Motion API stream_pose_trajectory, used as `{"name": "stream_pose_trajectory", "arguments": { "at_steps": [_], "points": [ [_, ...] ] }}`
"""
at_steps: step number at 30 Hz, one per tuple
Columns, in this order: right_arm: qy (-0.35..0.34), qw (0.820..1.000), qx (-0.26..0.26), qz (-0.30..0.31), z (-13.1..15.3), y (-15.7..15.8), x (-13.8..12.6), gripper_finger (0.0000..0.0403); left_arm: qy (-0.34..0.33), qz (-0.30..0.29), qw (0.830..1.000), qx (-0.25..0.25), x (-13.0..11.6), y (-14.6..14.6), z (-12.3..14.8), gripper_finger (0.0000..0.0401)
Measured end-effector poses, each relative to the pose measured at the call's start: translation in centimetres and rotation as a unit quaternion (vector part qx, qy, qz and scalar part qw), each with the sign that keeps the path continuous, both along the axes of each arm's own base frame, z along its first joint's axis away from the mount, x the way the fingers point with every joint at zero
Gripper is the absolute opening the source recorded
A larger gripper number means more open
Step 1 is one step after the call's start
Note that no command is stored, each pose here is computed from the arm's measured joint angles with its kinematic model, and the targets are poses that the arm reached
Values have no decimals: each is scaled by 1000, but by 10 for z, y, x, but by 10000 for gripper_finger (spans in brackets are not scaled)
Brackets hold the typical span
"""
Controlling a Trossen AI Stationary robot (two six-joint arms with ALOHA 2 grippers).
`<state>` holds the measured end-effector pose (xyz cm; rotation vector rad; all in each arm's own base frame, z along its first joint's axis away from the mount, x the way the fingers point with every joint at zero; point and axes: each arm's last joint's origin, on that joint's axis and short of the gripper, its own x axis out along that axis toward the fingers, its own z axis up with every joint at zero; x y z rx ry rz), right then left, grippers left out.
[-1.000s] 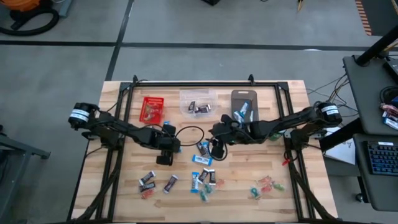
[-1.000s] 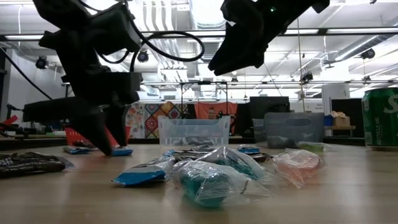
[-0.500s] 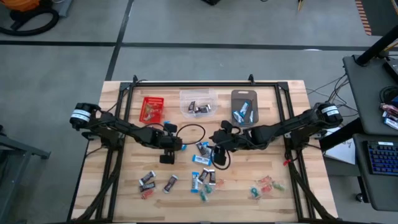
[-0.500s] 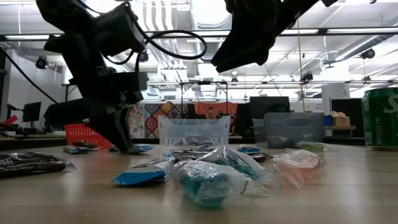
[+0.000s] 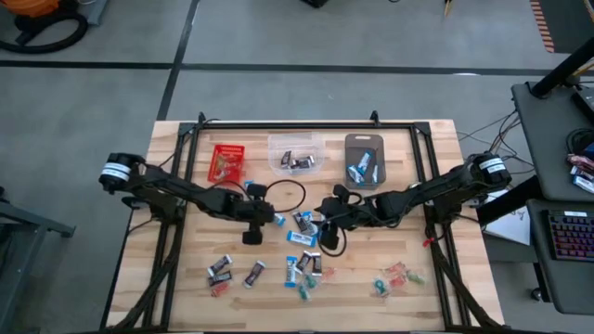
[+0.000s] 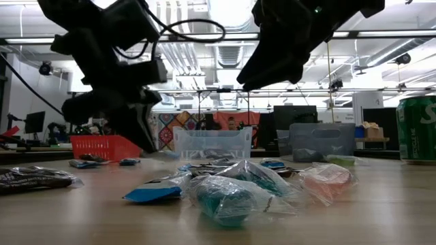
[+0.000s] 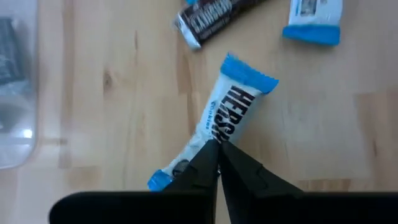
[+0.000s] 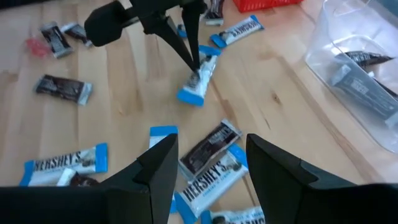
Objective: Sort candy
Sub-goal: Put the white chocolate bar into the black bin
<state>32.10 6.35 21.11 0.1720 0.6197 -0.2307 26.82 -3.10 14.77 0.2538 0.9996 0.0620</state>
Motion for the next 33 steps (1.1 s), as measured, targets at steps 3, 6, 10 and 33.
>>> {"name": "stream_pose_trajectory", "arguments": {
  "at_steps": [3,6,10,33],
  "points": [
    [-6,1000,1,0,-2,0,0,178,-12,-6,1000,-9,-1,-1,7,1],
    [-8,1000,1,0,-1,0,0,178,-27,-15,999,-23,-2,-2,13,1],
    [-8,1000,0,2,-1,0,0,178,-33,-23,999,-20,-3,-2,17,0],
    [-10,1000,-10,26,-1,10,-2,178,34,-22,999,-26,-3,11,-18,168]
  ]
}}
